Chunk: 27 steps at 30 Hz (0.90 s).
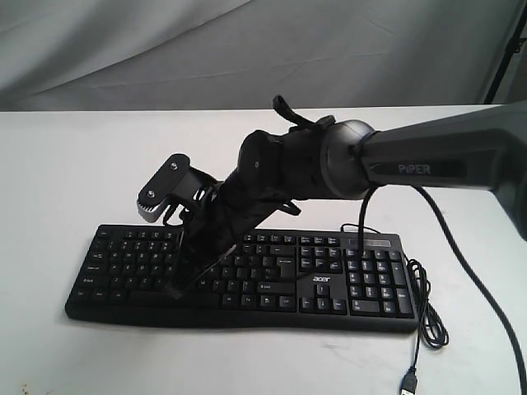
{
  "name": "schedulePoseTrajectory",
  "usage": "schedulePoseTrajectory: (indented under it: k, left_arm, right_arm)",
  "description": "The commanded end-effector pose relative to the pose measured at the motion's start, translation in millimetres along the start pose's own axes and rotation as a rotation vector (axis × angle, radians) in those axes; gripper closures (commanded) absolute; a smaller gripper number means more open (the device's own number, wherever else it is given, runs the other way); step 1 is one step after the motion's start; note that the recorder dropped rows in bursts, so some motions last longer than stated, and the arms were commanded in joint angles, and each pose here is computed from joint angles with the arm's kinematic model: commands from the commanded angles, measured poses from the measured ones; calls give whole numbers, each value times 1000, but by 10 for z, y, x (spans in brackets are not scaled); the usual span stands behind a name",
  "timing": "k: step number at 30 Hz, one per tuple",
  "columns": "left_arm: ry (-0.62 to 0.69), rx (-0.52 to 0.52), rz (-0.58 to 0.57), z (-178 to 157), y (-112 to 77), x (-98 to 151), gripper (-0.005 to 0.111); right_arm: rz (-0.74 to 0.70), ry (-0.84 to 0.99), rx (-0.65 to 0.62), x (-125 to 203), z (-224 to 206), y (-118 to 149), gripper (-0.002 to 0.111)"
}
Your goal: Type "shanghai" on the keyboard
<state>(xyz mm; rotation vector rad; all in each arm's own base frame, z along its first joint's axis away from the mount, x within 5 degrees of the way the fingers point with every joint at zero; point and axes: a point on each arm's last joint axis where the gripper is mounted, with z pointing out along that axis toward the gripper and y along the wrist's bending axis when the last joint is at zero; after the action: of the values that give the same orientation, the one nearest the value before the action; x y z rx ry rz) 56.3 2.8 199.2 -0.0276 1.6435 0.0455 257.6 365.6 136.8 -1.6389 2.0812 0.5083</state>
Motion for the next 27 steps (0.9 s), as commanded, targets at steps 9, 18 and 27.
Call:
schedulePoseTrajectory:
  k: [9,18,27]
  left_arm:
    - [-7,7,-2,-1,-4,-1,107]
    - [-7,7,-2,-1,-4,-1,107]
    - [-7,7,-2,-1,-4,-1,107]
  right_arm:
    - [-4,-25,-10,25,99,-4,108]
    - [9,-3,-23,89,198,-2,108]
    - [8,-11,-15,74,181,-8,108]
